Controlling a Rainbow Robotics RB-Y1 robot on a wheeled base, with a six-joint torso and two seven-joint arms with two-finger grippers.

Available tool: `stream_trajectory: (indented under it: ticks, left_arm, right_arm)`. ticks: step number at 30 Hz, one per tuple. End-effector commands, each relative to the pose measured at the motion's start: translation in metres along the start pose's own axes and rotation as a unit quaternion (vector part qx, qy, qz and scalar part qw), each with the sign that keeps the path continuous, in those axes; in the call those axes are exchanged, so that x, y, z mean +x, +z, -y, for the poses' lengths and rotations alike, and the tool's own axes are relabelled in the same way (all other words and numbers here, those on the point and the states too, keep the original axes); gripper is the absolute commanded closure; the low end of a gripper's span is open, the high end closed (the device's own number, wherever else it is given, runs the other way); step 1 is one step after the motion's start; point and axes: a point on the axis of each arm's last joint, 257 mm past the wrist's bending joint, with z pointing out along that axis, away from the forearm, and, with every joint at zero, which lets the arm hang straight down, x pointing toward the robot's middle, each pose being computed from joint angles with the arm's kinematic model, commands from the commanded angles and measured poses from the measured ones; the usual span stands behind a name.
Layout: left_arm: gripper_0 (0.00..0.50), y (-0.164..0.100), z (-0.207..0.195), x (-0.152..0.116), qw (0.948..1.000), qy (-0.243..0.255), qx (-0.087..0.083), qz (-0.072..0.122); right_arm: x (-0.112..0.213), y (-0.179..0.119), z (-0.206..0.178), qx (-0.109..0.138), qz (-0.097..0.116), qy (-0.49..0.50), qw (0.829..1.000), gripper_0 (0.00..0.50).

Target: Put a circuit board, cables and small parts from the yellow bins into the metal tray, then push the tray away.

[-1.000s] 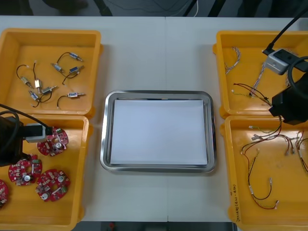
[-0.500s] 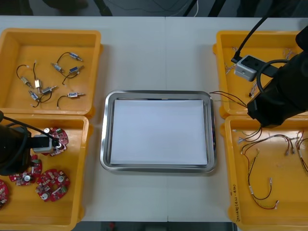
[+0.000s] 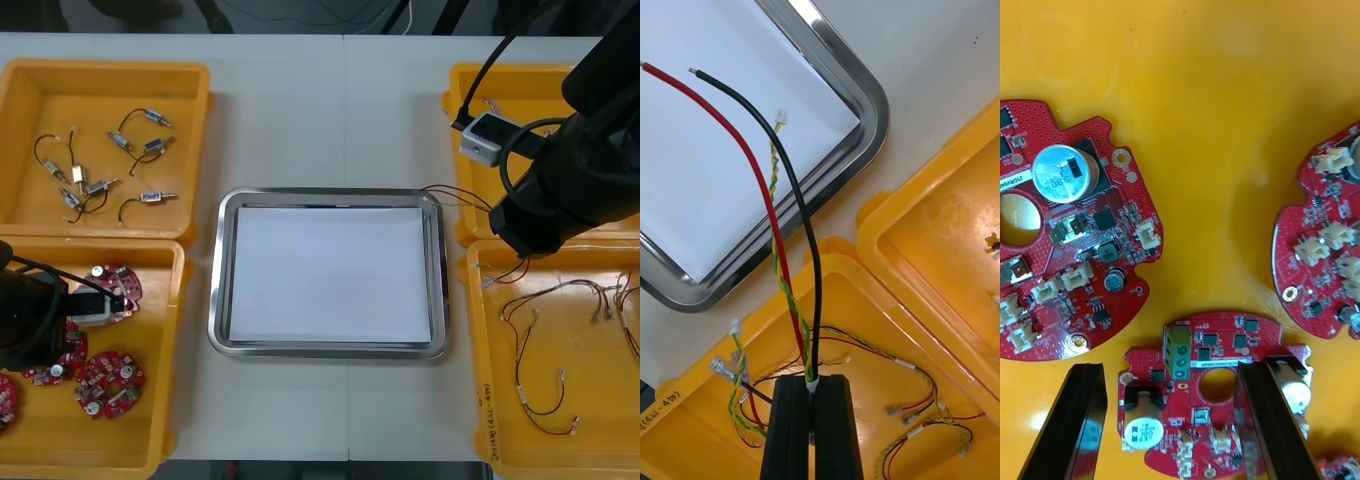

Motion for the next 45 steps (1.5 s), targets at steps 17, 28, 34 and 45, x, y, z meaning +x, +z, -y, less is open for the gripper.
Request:
stream_trajectory:
  ticks: [17, 28, 34, 45]
  left_arm:
    - [0.000, 0.021, 0.007, 0.005, 0.9994, 0.036, 0.004, 0.001]
    - [0.500, 0.020, 0.003, 0.001, 0.9993, 0.037, 0.000, 0.005]
    - [0.500, 0.019, 0.001, 0.001, 0.9993, 0.037, -0.001, 0.005]
    - [0.500, 0.003, -0.010, 0.003, 0.9994, 0.033, 0.003, -0.008]
  right_arm:
    - [-0.020, -0.007, -0.007, 0.024, 0.022, -0.052, 0.998, 0.500]
    - [-0.019, -0.007, -0.007, 0.024, 0.022, -0.051, 0.998, 0.500]
    - [-0.017, -0.007, -0.008, 0.022, 0.018, -0.050, 0.998, 0.500]
    - [-0.016, -0.006, -0.006, 0.024, 0.016, -0.047, 0.998, 0.500]
